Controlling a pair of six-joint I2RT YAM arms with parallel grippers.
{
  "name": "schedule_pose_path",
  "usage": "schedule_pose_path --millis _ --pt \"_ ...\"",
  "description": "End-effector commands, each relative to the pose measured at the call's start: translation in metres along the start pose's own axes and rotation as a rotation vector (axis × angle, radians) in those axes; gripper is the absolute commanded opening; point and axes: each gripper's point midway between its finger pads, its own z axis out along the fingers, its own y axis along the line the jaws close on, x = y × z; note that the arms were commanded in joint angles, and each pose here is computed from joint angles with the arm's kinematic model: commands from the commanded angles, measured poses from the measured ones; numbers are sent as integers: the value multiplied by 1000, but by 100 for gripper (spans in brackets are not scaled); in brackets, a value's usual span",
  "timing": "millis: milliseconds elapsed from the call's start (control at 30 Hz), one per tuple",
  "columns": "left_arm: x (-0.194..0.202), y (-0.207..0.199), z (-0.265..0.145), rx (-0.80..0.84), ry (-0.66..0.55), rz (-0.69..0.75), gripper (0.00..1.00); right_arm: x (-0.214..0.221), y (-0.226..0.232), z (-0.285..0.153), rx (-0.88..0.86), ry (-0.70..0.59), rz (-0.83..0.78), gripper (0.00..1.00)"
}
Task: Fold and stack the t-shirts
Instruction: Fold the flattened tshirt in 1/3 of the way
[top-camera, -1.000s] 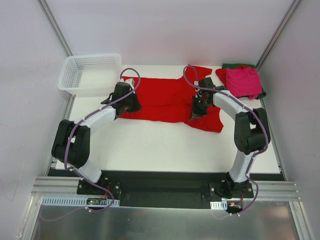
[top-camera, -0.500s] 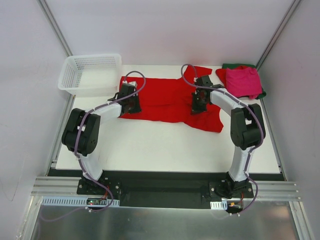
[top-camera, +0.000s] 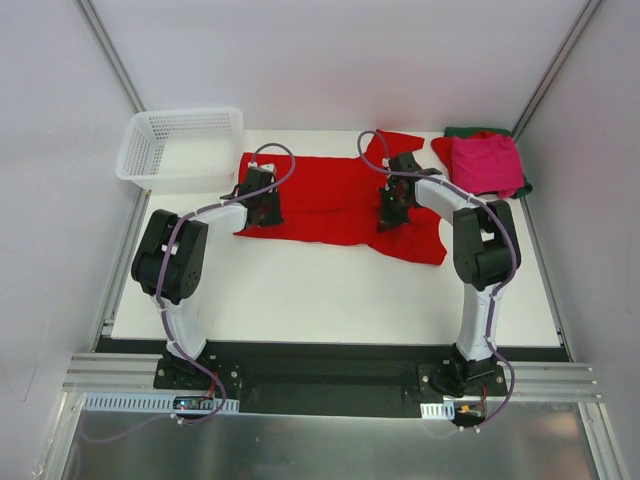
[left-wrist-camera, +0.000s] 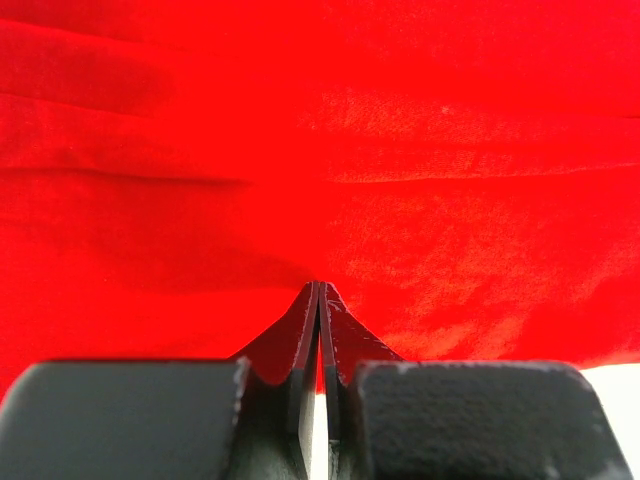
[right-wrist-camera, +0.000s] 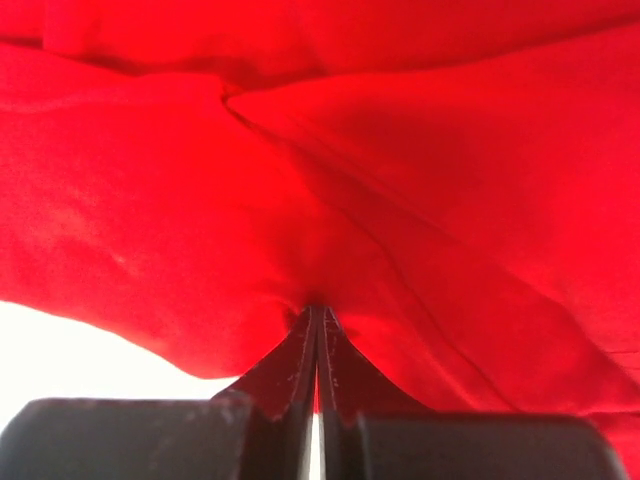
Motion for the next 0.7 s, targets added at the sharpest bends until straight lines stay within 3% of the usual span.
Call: schedule_pose_path --millis 0,667 --pt "-1 -1 0 -8 -11 19 0 15 16 -6 -102 59 -4 1" --pt "85 15 -6 -17 187 -79 0 72 22 -19 -139 136 -20 1"
